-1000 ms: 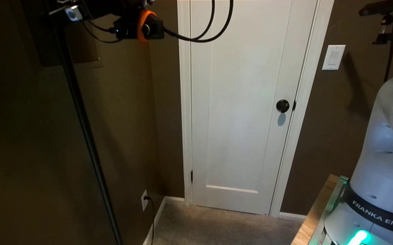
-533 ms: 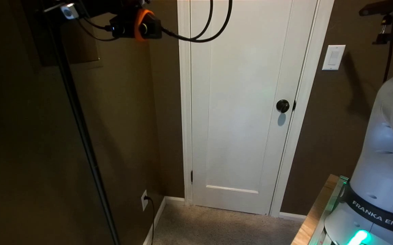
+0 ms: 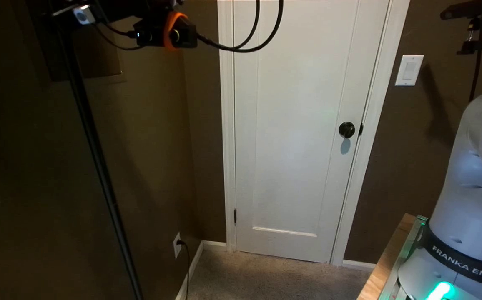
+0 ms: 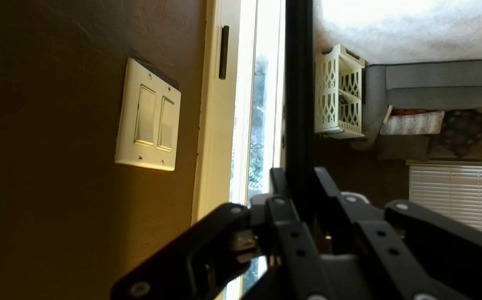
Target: Move the lamp to the left
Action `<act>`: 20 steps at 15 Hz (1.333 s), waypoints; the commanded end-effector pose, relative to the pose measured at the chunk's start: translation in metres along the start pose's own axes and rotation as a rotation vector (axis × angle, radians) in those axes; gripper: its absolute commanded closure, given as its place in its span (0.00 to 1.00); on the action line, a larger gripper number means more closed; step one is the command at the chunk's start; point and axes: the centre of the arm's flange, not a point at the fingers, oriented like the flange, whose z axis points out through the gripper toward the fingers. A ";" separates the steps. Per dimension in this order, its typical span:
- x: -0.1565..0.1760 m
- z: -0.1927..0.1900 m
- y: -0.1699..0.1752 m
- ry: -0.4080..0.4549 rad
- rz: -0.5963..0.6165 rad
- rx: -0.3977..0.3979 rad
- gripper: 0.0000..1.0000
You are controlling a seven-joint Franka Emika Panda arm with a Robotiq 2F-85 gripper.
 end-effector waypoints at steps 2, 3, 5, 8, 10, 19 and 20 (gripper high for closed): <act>0.030 -0.014 0.015 0.057 -0.072 -0.027 0.95; 0.026 -0.012 0.015 0.058 -0.068 -0.023 0.95; 0.020 -0.009 0.017 0.059 -0.057 -0.011 0.95; 0.015 -0.007 0.017 0.061 -0.041 0.004 0.55; 0.025 -0.011 0.019 0.071 -0.056 -0.009 0.42; 0.007 -0.052 0.021 -0.135 0.114 -0.205 0.00; 0.002 -0.064 0.014 -0.172 0.142 -0.234 0.00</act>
